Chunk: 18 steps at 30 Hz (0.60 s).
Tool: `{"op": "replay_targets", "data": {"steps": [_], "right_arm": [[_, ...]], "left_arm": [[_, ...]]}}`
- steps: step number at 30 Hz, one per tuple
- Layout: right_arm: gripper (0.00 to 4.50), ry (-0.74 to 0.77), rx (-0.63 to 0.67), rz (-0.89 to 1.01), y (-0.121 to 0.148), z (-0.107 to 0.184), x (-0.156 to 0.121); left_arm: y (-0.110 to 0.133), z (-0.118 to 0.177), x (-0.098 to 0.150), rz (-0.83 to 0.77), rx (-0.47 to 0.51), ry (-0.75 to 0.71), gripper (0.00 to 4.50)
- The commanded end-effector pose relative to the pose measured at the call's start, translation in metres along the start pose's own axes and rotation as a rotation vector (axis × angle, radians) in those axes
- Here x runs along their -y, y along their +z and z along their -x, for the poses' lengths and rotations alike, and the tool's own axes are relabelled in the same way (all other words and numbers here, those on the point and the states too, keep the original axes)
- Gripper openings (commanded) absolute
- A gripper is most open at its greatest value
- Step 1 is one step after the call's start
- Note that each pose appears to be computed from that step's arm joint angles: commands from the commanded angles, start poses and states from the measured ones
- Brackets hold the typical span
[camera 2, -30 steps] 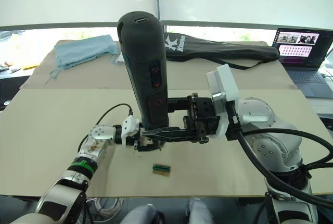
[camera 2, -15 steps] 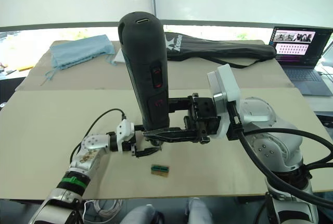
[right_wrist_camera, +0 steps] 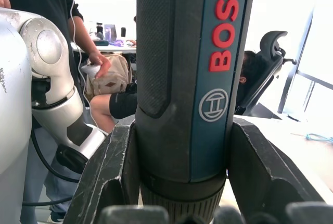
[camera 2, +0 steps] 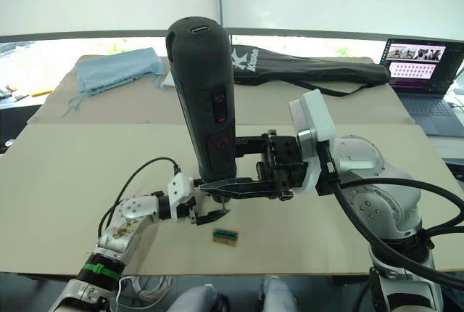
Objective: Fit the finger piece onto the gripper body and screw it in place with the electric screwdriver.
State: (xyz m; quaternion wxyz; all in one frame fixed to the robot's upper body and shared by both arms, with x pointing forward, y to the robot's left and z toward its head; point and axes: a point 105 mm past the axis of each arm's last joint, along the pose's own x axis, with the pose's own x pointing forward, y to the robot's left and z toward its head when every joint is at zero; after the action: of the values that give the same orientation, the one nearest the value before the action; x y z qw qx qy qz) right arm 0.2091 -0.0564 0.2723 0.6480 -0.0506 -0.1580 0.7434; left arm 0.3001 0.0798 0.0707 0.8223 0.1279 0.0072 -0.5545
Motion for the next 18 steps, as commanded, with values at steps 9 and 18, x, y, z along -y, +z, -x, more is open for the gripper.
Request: {"op": "replay_targets", "data": {"steps": [9,18], "right_arm": [[1.92,0.019,0.032,0.063,0.016,-0.001,-0.004],[1.92,0.023,0.031,0.066,0.019,-0.005,0.002]], "left_arm": [[-0.013,-0.002,-0.003,0.017,-0.040,0.034,4.49],[-0.017,0.000,-0.004,0.024,-0.050,0.020,2.30]]}}
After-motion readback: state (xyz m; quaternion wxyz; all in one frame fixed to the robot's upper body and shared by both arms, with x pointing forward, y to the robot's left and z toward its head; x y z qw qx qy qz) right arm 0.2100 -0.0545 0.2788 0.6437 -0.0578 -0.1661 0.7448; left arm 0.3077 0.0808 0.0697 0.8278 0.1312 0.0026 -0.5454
